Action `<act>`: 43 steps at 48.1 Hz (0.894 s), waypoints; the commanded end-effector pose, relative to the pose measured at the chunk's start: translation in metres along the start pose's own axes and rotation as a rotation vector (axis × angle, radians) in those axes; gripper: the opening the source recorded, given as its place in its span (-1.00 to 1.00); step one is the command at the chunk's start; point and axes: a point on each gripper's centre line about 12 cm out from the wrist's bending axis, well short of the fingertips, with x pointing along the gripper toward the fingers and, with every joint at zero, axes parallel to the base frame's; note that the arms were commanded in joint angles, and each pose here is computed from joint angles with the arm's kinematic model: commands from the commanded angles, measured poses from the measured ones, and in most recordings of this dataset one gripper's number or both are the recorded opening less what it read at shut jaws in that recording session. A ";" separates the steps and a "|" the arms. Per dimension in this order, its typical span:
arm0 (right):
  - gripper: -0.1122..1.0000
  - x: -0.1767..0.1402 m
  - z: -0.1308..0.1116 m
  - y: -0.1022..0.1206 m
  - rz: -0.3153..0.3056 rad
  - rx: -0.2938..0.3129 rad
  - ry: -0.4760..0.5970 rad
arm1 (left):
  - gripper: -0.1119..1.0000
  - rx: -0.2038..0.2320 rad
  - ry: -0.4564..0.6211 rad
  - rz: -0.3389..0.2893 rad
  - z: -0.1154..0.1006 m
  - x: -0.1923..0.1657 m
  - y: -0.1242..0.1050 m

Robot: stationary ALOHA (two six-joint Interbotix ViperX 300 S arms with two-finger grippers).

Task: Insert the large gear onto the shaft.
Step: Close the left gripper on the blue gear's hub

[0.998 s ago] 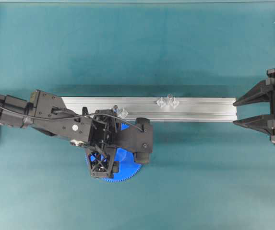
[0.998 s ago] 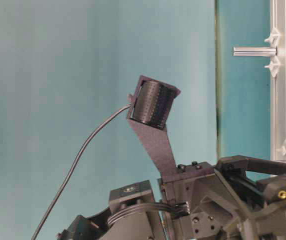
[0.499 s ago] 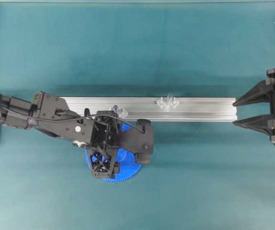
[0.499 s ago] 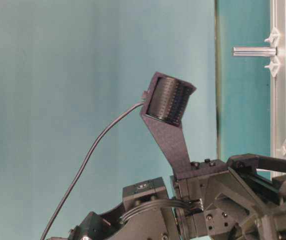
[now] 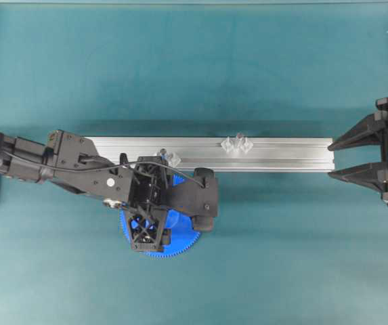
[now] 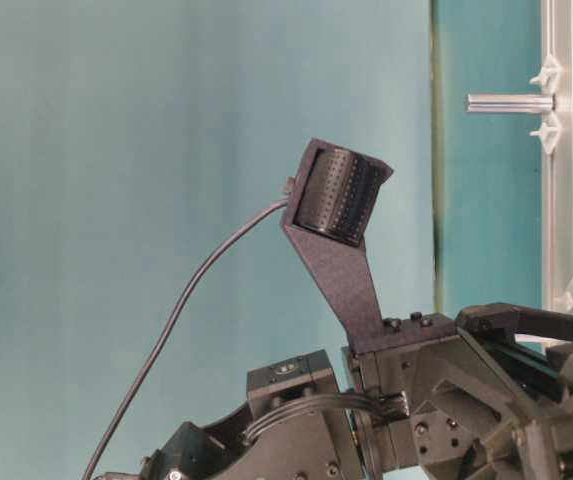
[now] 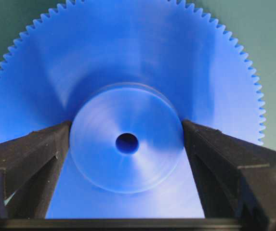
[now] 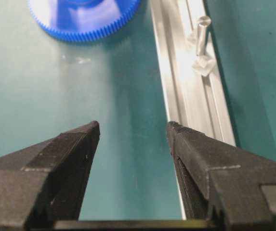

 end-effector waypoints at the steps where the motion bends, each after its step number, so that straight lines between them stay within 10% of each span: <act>1: 0.38 0.000 0.004 0.001 0.003 0.013 -0.012 | 0.86 0.003 -0.006 0.000 -0.001 0.001 0.000; 43: 0.38 0.001 0.005 0.001 0.007 0.012 -0.034 | 0.62 0.071 -0.026 0.000 0.000 -0.009 0.000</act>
